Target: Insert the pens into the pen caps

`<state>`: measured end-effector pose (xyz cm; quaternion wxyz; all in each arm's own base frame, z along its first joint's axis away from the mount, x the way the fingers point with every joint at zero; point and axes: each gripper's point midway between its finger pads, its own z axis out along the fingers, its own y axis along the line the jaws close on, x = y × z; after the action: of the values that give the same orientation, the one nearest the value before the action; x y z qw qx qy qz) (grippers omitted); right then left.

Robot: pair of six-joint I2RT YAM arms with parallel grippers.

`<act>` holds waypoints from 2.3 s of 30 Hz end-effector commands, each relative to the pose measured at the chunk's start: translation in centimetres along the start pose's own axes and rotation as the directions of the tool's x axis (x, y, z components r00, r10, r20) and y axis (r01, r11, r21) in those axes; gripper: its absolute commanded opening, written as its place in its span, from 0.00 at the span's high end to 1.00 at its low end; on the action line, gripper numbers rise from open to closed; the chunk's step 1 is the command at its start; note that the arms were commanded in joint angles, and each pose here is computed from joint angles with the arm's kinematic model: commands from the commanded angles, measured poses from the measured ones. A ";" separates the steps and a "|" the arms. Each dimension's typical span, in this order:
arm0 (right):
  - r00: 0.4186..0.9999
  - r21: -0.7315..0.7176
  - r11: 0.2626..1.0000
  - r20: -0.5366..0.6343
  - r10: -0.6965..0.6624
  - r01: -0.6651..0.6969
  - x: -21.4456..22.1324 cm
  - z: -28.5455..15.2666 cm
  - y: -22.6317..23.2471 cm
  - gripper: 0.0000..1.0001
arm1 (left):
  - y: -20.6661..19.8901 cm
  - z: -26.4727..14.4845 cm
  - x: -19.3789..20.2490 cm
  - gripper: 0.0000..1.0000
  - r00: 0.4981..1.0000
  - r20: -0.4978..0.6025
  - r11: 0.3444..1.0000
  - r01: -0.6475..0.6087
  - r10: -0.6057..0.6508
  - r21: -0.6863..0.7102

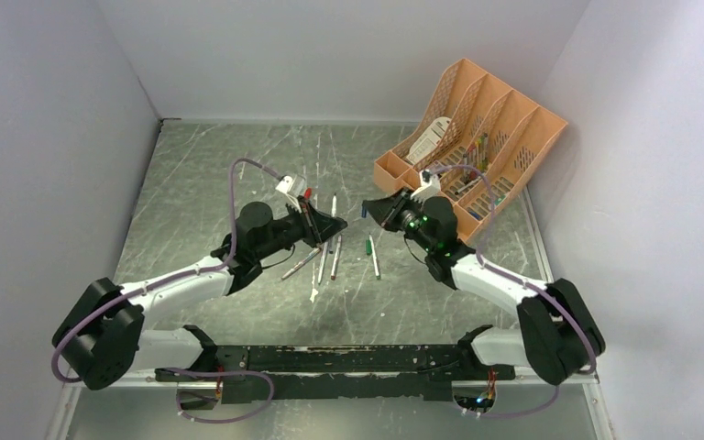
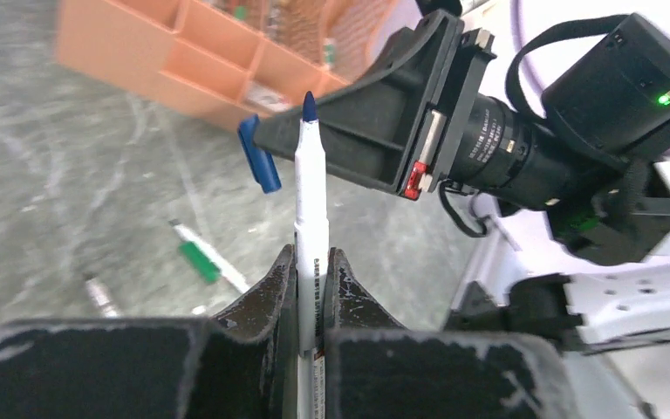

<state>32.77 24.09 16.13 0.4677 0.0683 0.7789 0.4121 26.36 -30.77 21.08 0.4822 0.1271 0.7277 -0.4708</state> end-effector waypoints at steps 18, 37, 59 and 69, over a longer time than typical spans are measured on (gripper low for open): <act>0.955 -0.489 0.870 0.281 0.091 0.061 -9.1 -4.1 12.7 1.00 | -8.9 0.7 -0.9 0.93 0.983 -0.014 0.895 0.173 -0.183 0.412; 0.960 -0.529 0.845 0.268 0.081 0.077 -8.6 -5.5 13.5 1.00 | -8.2 1.4 -0.1 0.93 0.986 -0.035 0.908 0.166 -0.165 0.384; 0.972 -0.533 0.845 0.222 0.078 0.054 -6.7 -5.0 12.3 1.00 | -8.2 1.5 -0.2 0.93 0.987 -0.035 0.911 0.159 -0.158 0.382; 0.968 -0.524 0.848 0.246 0.059 0.081 -7.4 -5.1 12.6 1.00 | -8.2 1.6 0.0 0.93 0.985 -0.046 0.907 0.169 -0.164 0.386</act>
<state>29.27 25.94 30.54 0.5529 -0.0061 0.5768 0.6013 22.28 -35.84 23.77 0.3913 0.1426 0.6531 -0.6324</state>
